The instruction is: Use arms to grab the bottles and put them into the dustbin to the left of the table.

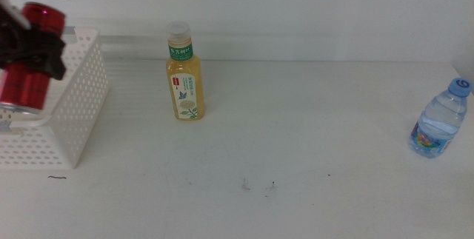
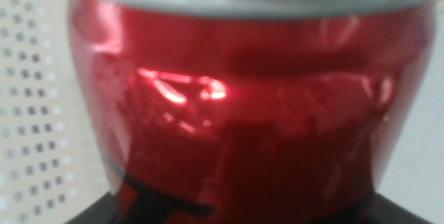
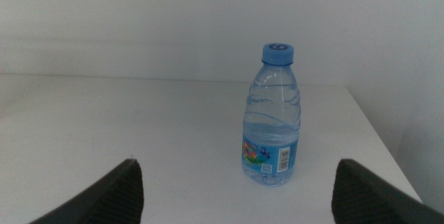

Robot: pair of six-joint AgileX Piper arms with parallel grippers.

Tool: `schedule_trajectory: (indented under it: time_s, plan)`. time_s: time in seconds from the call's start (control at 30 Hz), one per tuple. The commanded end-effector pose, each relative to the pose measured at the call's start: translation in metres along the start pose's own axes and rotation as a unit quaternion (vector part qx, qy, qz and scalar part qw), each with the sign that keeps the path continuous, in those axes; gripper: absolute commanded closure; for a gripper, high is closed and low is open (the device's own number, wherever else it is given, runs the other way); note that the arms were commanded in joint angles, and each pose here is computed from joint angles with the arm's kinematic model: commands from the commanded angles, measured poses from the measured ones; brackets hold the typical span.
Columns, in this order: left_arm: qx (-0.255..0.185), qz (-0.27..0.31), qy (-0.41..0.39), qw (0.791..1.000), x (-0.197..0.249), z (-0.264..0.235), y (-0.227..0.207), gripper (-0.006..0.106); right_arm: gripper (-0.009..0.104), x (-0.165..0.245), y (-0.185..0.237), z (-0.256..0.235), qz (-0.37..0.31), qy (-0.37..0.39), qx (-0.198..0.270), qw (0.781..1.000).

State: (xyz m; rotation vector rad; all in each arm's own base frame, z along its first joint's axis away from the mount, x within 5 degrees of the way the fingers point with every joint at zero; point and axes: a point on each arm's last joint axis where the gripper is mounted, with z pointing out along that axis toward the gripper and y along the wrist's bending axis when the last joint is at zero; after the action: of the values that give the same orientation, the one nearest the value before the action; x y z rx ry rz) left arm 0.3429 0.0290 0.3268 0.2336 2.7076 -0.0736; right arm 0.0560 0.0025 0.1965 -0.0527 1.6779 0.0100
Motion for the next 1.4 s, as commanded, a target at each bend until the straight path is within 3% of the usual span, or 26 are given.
schedule_trajectory:
  time_s: [0.0,0.47,1.2,1.37]
  plan:
    - [-0.01,-0.012,-0.023,1.0,-0.006,-0.005,0.016,0.086,0.012,0.0,-0.001,0.0,-0.004,-0.005,0.004,1.0]
    - [0.0,-0.067,-0.03,0.997,-0.03,0.017,0.07,0.086,0.012,0.0,-0.001,0.0,-0.004,-0.005,0.004,1.0]
    - [-0.001,-0.076,0.026,0.997,-0.029,0.099,0.099,0.086,0.012,0.0,-0.001,0.0,-0.004,-0.005,0.004,1.0]
    - [-0.011,-0.07,0.037,0.997,-0.026,0.11,0.103,0.078,0.012,0.0,-0.001,0.0,-0.004,-0.005,0.004,1.0]
